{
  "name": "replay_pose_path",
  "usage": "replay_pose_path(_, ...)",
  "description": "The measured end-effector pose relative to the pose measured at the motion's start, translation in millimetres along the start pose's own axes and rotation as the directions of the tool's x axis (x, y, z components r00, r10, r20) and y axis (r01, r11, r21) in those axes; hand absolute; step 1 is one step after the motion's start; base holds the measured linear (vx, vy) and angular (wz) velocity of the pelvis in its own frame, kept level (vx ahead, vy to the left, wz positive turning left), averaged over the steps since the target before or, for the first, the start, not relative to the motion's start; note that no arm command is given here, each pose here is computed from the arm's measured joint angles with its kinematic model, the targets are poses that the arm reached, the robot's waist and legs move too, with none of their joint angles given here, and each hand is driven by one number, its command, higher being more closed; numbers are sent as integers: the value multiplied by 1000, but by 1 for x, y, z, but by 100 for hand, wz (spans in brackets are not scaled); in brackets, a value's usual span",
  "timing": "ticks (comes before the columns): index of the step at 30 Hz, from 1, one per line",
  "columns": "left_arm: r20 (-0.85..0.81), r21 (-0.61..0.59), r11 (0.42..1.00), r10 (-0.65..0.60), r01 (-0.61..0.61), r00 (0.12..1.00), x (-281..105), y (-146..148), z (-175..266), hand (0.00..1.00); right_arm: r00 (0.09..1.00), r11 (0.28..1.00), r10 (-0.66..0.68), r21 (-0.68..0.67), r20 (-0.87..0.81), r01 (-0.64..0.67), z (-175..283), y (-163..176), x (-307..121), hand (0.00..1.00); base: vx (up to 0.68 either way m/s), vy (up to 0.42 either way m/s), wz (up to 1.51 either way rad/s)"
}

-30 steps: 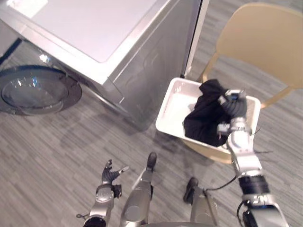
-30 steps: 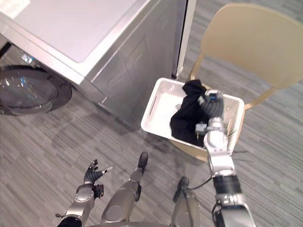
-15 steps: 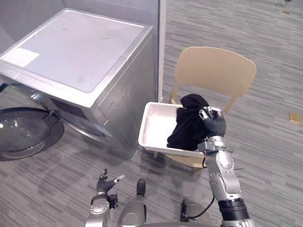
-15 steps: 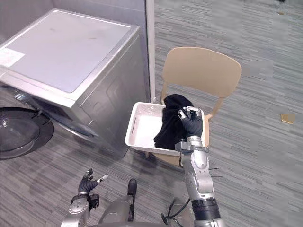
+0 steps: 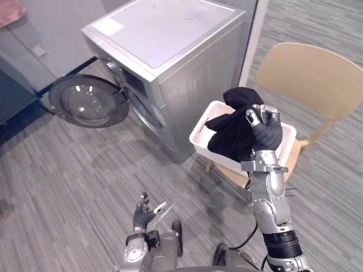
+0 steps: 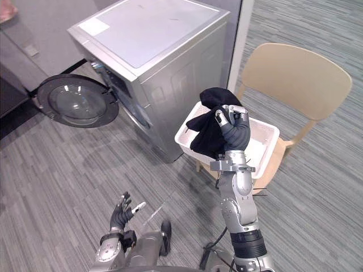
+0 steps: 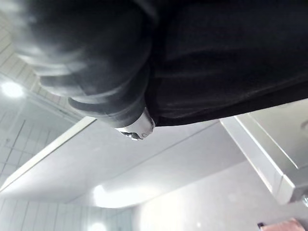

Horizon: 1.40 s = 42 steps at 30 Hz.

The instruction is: Pick up the laundry basket with both hands and put the clothes into the washing machine.

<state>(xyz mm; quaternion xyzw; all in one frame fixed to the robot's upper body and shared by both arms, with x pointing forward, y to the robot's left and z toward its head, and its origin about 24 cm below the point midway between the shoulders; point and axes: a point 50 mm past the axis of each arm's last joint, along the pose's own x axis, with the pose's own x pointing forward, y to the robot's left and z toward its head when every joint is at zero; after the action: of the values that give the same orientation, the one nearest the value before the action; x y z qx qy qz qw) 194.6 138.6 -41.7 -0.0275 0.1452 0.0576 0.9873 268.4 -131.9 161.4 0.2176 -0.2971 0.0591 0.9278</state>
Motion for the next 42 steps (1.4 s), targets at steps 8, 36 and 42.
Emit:
replay_pose_path(8, 295, 182, 954, -283, 237, 913, 17, -60, 66, 0, 997, 997, 69, 32, 20, -69, 0, 18, 7, 100, -56, 73, 25)
replay_pose_path(36, 443, 391, 915, -284, 101, 850, 45, -84, 109, 100, 901, 859, 401, 409, -167, -307, -43, 91, -39, 0, -27, 0, -6)
replay_pose_path(42, 405, 294, 955, -97, -28, 909, 37, -37, 90, 100, 963, 984, 174, 7, -206, -177, -38, 28, -43, 0, 8, -3, 1)
